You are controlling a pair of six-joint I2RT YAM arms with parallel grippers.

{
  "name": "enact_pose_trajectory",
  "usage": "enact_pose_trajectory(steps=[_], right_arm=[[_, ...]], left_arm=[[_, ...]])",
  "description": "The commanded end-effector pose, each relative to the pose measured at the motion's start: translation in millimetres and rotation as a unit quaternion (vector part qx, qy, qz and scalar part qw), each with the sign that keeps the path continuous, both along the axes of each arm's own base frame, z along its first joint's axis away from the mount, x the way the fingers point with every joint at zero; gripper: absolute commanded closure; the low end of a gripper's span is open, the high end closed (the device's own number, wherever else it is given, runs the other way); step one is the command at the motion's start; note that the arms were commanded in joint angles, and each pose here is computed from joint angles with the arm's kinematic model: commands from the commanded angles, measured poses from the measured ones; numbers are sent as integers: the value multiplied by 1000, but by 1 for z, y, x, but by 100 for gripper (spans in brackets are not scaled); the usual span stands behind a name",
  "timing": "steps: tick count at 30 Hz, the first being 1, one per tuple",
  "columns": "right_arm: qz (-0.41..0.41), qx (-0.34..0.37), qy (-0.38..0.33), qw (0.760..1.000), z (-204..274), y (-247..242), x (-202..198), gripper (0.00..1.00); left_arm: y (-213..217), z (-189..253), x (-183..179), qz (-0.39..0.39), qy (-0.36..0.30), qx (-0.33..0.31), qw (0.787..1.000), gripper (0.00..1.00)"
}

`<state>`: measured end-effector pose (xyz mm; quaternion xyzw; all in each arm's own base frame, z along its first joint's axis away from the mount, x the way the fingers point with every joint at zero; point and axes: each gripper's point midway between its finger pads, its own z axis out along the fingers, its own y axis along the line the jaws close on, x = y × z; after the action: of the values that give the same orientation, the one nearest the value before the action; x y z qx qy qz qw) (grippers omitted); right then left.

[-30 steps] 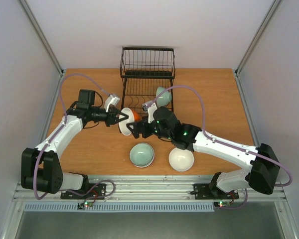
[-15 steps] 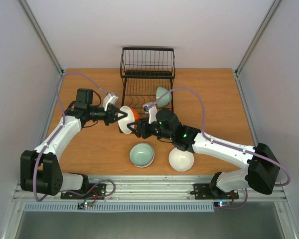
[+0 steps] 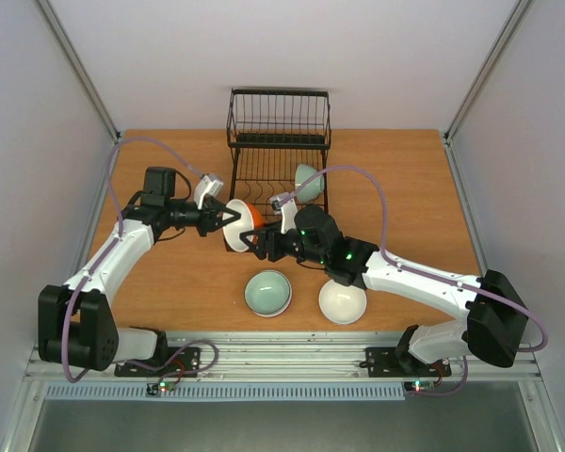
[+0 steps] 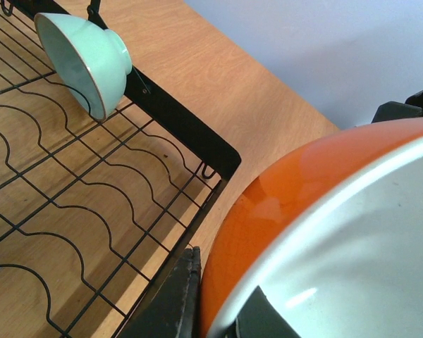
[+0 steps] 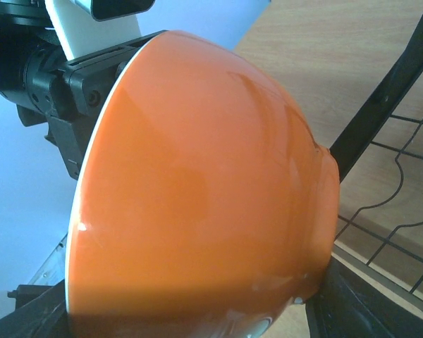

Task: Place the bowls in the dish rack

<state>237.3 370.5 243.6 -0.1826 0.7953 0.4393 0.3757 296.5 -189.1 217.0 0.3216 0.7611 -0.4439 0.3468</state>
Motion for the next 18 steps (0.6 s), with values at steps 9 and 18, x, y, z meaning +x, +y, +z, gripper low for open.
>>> enact_pose_trajectory(steps=[9,18], right_arm=[[-17,-36,-72,997,17,-12,10,99],[-95,-123,-96,983,11,-36,41,99]], left_arm=[[5,10,8,26,-23,1,999,38],[24,14,24,98,-57,23,993,28]])
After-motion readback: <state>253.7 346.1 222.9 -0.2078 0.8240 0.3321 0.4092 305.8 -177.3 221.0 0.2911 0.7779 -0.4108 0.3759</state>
